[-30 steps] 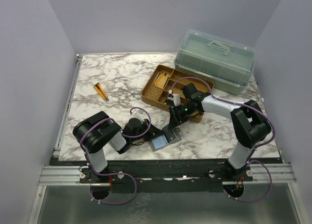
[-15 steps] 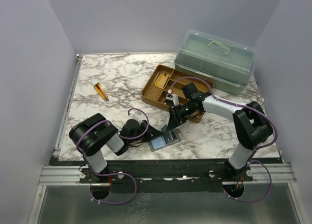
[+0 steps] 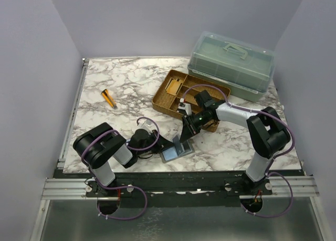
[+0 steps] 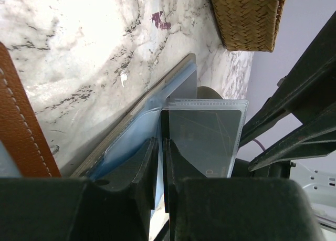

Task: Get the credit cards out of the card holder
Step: Remove the credit card from the card holder.

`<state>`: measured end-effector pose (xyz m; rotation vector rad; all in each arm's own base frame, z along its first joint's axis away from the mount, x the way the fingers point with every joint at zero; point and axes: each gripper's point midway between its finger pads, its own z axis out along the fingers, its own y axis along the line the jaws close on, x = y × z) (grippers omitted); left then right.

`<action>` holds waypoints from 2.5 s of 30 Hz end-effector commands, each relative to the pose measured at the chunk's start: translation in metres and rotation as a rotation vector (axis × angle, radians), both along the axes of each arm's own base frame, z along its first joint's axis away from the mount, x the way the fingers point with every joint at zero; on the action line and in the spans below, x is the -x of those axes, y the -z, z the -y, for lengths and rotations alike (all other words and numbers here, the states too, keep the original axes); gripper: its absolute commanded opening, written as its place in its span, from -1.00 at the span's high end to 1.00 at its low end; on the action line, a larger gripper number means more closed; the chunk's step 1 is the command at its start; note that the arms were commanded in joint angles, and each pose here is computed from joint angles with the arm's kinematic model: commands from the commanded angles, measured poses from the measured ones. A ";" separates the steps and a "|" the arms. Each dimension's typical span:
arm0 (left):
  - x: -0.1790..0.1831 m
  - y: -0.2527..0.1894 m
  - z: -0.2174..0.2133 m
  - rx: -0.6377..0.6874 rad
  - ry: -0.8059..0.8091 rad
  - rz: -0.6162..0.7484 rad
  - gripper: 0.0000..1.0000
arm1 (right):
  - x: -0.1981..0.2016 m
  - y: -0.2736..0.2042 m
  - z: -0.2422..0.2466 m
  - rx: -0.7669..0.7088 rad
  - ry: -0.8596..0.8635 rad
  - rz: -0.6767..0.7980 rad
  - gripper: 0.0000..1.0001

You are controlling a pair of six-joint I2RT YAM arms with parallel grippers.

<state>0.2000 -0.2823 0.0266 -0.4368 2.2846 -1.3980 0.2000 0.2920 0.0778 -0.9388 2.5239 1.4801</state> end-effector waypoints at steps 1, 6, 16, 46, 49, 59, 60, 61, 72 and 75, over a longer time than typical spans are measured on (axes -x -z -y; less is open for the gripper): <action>0.004 0.004 -0.005 -0.018 0.008 -0.002 0.67 | 0.008 0.004 -0.002 -0.007 -0.021 -0.052 0.45; 0.004 0.006 -0.005 -0.021 0.009 -0.007 0.67 | 0.008 0.008 -0.002 -0.001 -0.021 -0.053 0.57; 0.004 0.006 -0.006 -0.020 0.009 -0.008 0.67 | 0.005 0.016 -0.001 0.033 -0.018 -0.035 0.69; 0.004 0.003 -0.006 -0.012 0.017 -0.003 0.65 | -0.021 0.044 0.006 0.274 -0.032 0.231 0.27; 0.004 0.004 -0.006 -0.012 0.017 -0.005 0.64 | -0.027 0.043 0.006 0.298 -0.036 0.259 0.17; 0.003 0.005 -0.006 -0.017 0.021 -0.005 0.64 | -0.044 0.035 0.016 0.371 -0.048 0.422 -0.16; 0.003 0.006 -0.006 -0.018 0.022 -0.006 0.64 | -0.042 0.036 0.015 0.375 -0.058 0.432 -0.17; 0.003 0.006 -0.005 -0.017 0.023 -0.006 0.64 | -0.040 0.037 0.013 0.381 -0.072 0.439 -0.18; 0.004 0.005 -0.007 -0.011 0.018 -0.003 0.64 | -0.041 0.032 -0.001 0.446 -0.144 0.556 -0.18; 0.004 0.006 -0.007 -0.015 0.021 -0.005 0.64 | -0.046 0.028 0.003 0.470 -0.139 0.606 -0.17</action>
